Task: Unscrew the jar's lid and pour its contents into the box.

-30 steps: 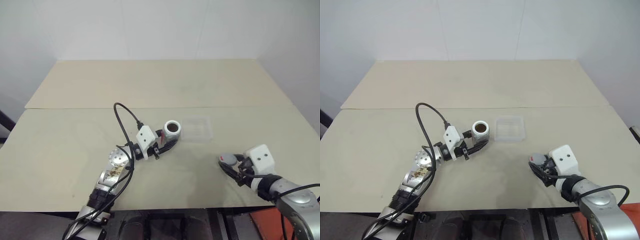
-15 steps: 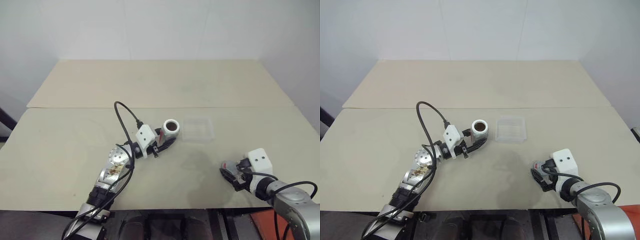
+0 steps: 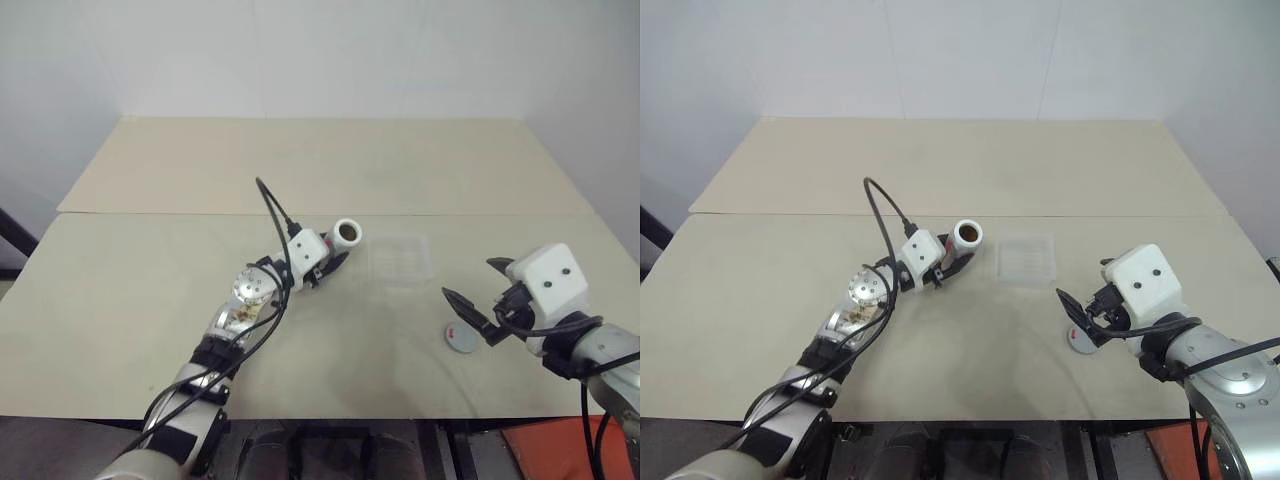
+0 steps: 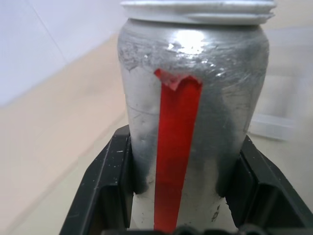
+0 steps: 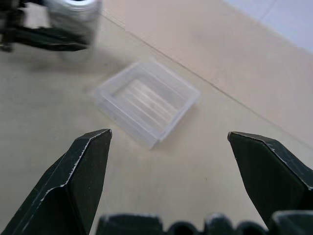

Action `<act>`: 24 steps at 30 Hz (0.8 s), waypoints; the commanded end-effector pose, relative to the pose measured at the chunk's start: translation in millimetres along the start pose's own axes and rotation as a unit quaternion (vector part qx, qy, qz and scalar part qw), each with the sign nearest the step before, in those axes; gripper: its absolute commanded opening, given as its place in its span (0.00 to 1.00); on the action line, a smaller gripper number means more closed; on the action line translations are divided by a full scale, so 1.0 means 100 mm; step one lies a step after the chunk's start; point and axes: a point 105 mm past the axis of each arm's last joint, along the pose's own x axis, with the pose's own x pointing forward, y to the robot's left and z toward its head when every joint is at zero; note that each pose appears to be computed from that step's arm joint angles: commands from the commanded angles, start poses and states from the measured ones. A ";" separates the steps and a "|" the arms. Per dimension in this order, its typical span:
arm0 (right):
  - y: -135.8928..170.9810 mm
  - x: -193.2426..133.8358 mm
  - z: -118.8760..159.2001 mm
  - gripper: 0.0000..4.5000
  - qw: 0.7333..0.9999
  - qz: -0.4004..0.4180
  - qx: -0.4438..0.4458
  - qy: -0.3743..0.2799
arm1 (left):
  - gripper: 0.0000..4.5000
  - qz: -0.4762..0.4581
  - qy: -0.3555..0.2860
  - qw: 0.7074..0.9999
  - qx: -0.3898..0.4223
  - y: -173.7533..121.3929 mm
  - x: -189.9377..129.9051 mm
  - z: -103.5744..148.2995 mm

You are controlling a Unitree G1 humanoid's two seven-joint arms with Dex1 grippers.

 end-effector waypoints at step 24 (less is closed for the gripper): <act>0.03 -0.07 0.08 1.00 0.996 -0.080 0.009 -0.038 | 0.47 -0.008 -0.159 0.570 0.806 -0.25 0.85 0.70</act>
